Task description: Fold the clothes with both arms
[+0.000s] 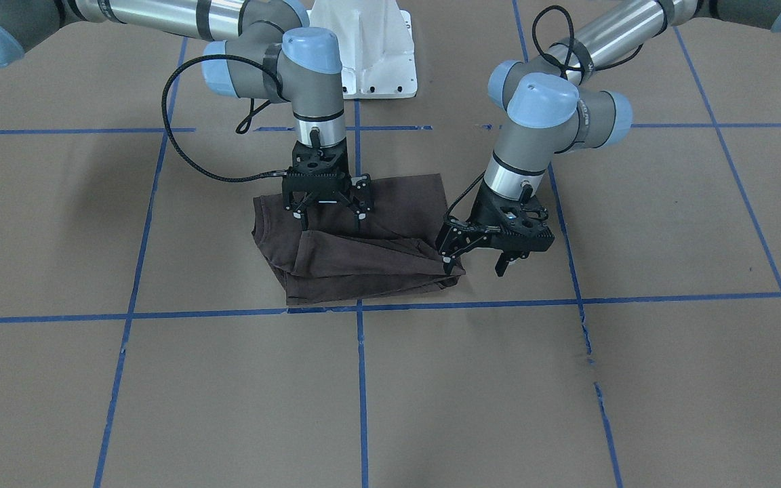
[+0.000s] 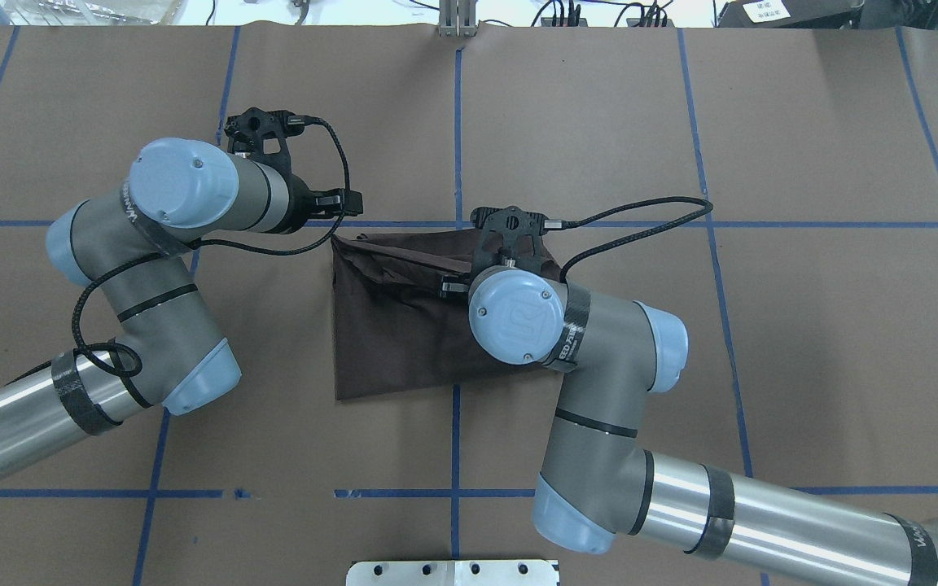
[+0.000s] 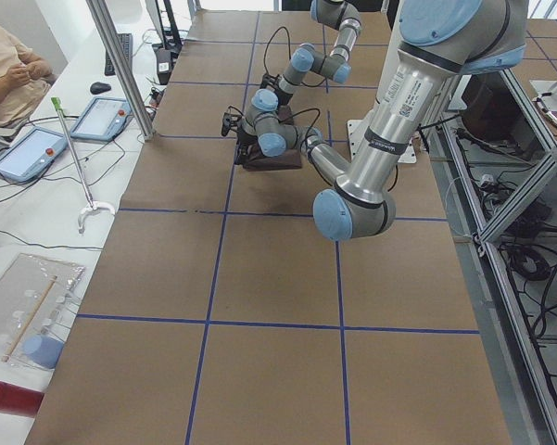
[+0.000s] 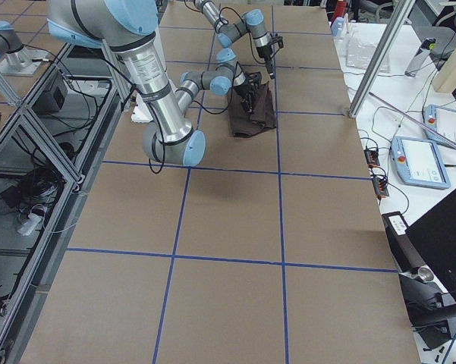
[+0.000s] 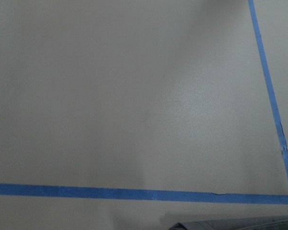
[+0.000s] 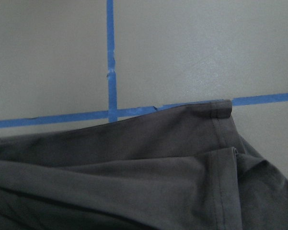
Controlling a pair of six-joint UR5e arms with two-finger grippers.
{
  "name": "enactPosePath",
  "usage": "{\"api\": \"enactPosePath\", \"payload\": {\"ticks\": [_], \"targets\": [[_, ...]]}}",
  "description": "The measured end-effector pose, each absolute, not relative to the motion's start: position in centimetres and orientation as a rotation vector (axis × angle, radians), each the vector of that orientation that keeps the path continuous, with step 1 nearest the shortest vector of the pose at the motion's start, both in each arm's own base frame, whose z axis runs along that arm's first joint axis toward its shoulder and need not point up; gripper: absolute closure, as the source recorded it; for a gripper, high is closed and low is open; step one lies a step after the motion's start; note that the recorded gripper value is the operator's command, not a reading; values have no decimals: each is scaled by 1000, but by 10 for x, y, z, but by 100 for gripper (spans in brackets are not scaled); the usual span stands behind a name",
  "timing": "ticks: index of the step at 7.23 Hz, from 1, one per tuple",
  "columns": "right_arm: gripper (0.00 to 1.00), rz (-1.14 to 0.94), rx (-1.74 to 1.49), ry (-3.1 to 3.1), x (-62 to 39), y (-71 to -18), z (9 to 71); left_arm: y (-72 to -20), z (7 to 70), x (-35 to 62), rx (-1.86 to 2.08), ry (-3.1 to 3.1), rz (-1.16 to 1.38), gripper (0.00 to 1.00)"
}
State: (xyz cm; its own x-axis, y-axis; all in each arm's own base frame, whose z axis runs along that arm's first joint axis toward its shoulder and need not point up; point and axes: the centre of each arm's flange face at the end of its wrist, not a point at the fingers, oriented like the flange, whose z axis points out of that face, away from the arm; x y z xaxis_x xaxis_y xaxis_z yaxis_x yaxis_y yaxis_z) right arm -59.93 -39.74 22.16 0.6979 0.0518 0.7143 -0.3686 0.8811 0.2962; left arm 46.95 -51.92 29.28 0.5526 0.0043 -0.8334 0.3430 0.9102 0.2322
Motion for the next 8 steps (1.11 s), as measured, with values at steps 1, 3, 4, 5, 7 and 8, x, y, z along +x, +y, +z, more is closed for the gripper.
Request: {"api": "enactPosePath", "payload": {"ticks": [1, 3, 4, 5, 7, 8], "targets": [[0, 188, 467, -723, -605, -391, 226, -519, 293, 469, 394, 971, -206, 0], [0, 88, 508, -614, -612, -386, 240, -519, 294, 469, 393, 971, -207, 0], [0, 50, 516, -568, -614, -386, 248, -519, 294, 469, 393, 971, -208, 0], [0, 24, 521, -537, -615, -387, 255, -519, 294, 469, 393, 971, -208, 0], [0, -8, 550, -474, -613, -402, 266, -519, 295, 469, 392, 970, -208, 0], [0, -2, 562, -450, -606, -419, 269, -519, 295, 469, 392, 970, -208, 0]]}}
